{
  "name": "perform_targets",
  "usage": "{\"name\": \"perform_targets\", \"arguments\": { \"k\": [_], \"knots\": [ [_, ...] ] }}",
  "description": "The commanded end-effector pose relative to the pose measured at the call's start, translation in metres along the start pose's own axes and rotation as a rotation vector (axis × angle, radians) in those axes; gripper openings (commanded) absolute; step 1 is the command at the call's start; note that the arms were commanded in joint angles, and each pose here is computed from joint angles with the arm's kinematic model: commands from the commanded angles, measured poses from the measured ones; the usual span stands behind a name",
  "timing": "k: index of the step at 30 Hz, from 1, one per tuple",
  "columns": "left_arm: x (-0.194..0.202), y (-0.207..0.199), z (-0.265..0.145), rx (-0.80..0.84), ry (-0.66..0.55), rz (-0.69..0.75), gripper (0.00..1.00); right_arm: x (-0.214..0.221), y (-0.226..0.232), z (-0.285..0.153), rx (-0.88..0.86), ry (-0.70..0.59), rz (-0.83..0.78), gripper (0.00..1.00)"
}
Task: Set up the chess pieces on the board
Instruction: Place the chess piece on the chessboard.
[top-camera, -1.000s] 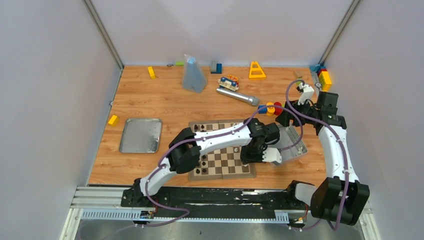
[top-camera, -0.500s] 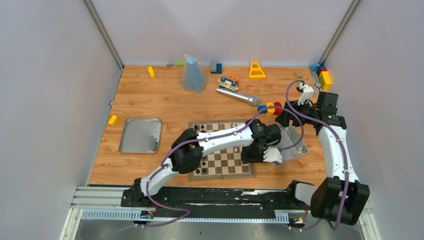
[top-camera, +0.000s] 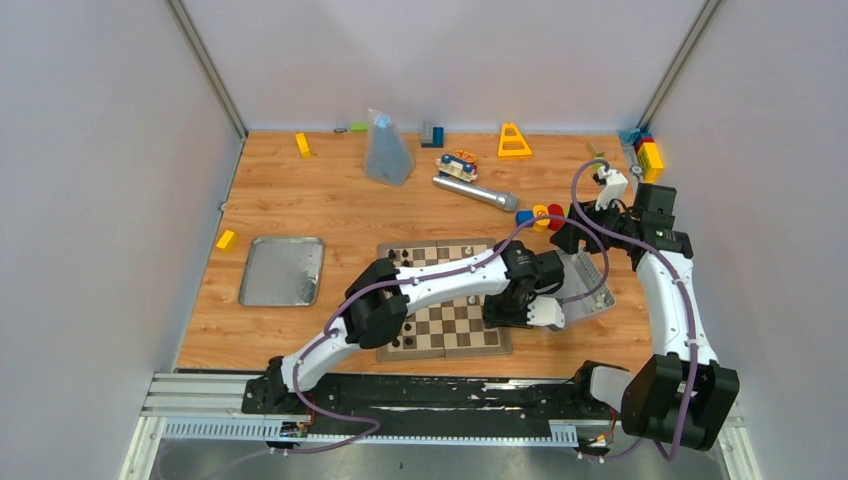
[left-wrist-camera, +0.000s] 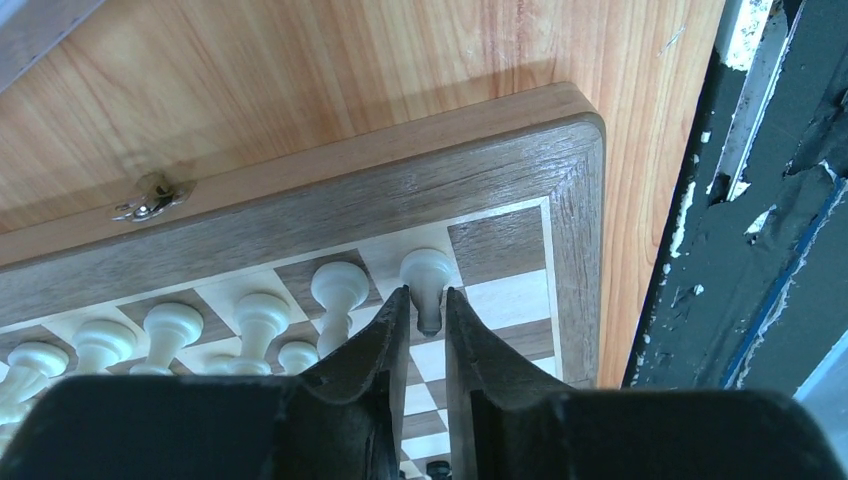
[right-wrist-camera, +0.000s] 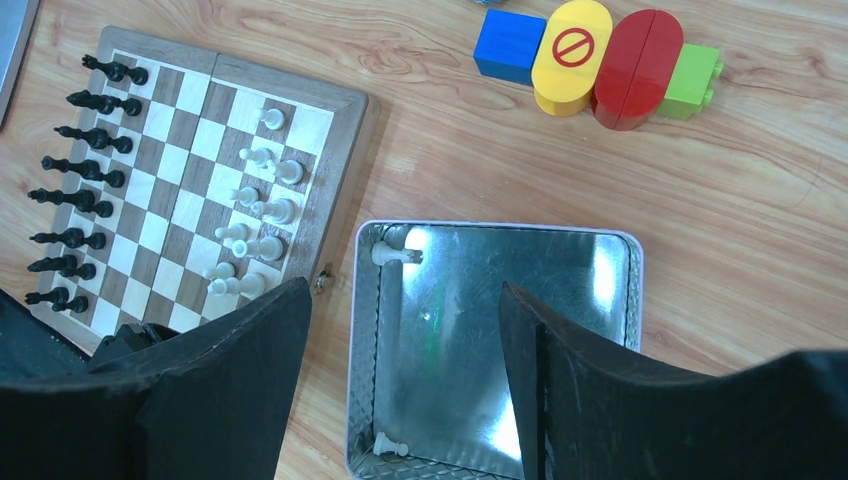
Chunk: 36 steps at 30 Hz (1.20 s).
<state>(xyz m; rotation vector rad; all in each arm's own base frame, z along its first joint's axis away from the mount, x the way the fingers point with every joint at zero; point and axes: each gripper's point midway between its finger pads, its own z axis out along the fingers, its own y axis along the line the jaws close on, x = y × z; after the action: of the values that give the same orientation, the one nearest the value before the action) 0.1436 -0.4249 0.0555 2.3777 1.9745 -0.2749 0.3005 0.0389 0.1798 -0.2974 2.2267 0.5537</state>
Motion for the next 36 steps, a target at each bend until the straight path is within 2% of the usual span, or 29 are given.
{"name": "perform_targets", "arguments": {
  "k": [1, 12, 19, 25, 32, 36],
  "knots": [
    [-0.008, -0.003, -0.008, -0.014, -0.011, 0.001, 0.28, -0.007, 0.001, 0.0, -0.017, -0.026, -0.024, 0.7],
    [-0.011, -0.003, -0.019, -0.035, -0.028, 0.002, 0.37, -0.005, 0.0, 0.001, -0.019, -0.019, -0.025, 0.7],
    [-0.013, -0.004, -0.057, -0.092, -0.089, 0.013, 0.4, 0.005, -0.001, -0.002, -0.008, 0.03, -0.032, 0.7],
    [-0.01, -0.004, -0.099, -0.167, -0.166, 0.033, 0.45, 0.038, -0.024, -0.002, 0.079, 0.186, -0.058, 0.7],
    [-0.002, 0.004, -0.148, -0.239, -0.28, 0.021, 0.53, 0.058, -0.078, 0.0, 0.284, 0.323, -0.13, 0.72],
    [0.009, 0.012, -0.158, -0.261, -0.298, -0.001, 0.55, 0.07, -0.114, 0.004, 0.397, 0.432, -0.159, 0.71]
  ]
}}
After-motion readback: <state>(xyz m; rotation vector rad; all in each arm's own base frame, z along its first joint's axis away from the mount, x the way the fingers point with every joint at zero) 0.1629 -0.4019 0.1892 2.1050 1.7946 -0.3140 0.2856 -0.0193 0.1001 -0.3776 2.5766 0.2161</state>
